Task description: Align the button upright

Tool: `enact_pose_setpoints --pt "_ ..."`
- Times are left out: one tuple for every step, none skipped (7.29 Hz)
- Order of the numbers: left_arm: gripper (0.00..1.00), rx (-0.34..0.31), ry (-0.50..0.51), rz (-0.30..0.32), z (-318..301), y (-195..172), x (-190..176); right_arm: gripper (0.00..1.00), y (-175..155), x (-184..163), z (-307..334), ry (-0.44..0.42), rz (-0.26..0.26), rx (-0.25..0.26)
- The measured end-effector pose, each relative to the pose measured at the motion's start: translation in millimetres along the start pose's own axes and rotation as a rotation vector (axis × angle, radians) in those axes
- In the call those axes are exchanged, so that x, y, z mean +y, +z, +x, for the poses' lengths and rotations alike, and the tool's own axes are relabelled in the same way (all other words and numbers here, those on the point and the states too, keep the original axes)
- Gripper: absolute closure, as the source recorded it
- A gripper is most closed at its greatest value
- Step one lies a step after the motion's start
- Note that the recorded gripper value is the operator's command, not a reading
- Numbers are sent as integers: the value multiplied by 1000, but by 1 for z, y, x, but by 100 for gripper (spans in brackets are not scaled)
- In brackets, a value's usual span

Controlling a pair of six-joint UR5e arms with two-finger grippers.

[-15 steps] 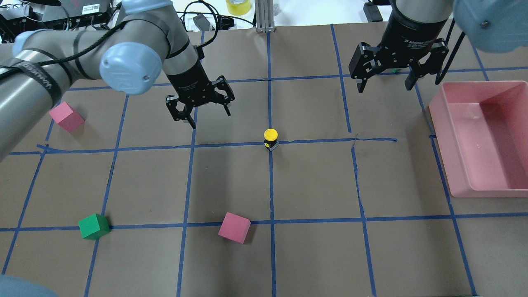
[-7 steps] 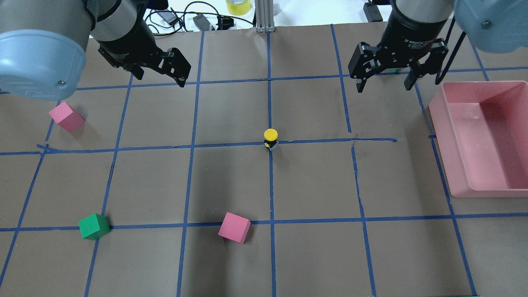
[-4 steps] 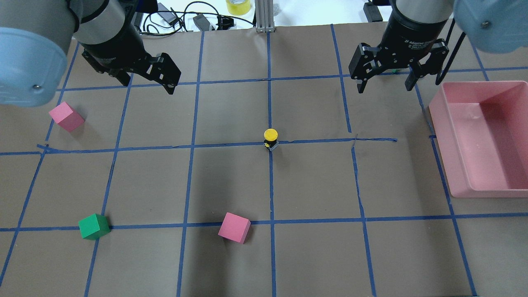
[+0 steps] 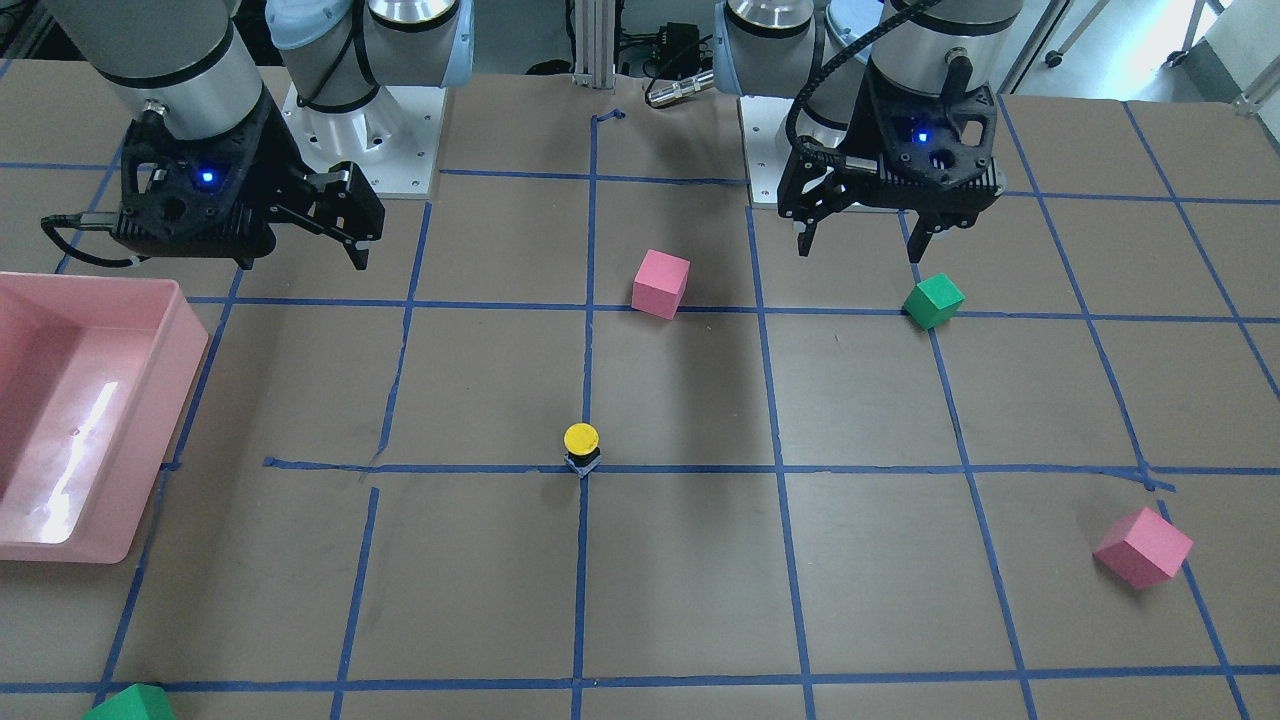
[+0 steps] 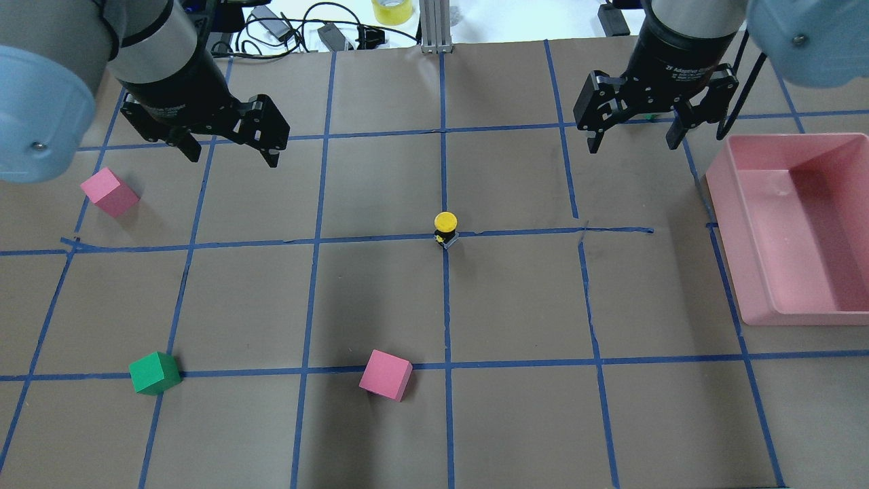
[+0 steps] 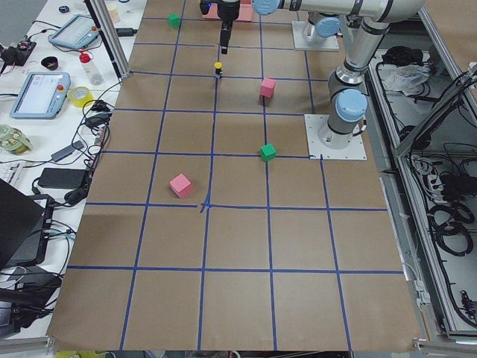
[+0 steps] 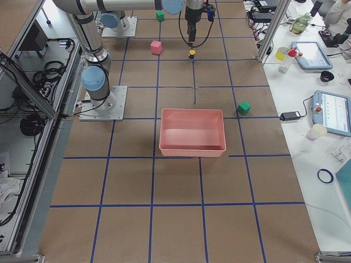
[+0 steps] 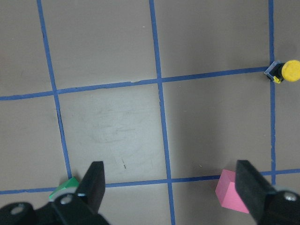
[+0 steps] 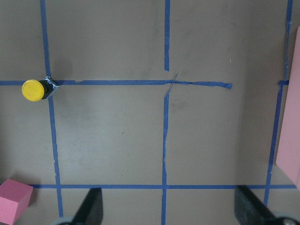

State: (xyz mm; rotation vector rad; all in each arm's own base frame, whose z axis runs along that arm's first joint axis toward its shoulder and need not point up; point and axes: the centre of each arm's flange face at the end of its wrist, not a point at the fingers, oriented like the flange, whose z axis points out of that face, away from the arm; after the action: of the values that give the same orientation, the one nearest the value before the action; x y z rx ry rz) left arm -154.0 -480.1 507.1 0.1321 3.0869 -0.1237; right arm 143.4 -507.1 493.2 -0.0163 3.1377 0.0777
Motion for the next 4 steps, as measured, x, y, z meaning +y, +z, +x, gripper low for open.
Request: enact_pose_setpoints --pt "0 5 -1 -1 0 1 0 0 0 1 0 0 -1 1" --pt "0 7 -2 -1 0 1 0 0 0 1 0 0 -2 3" --pt "0 9 -2 -2 0 1 0 0 0 0 0 0 -2 4" --pt "0 9 -2 -2 1 1 0 0 0 0 0 0 -3 4"
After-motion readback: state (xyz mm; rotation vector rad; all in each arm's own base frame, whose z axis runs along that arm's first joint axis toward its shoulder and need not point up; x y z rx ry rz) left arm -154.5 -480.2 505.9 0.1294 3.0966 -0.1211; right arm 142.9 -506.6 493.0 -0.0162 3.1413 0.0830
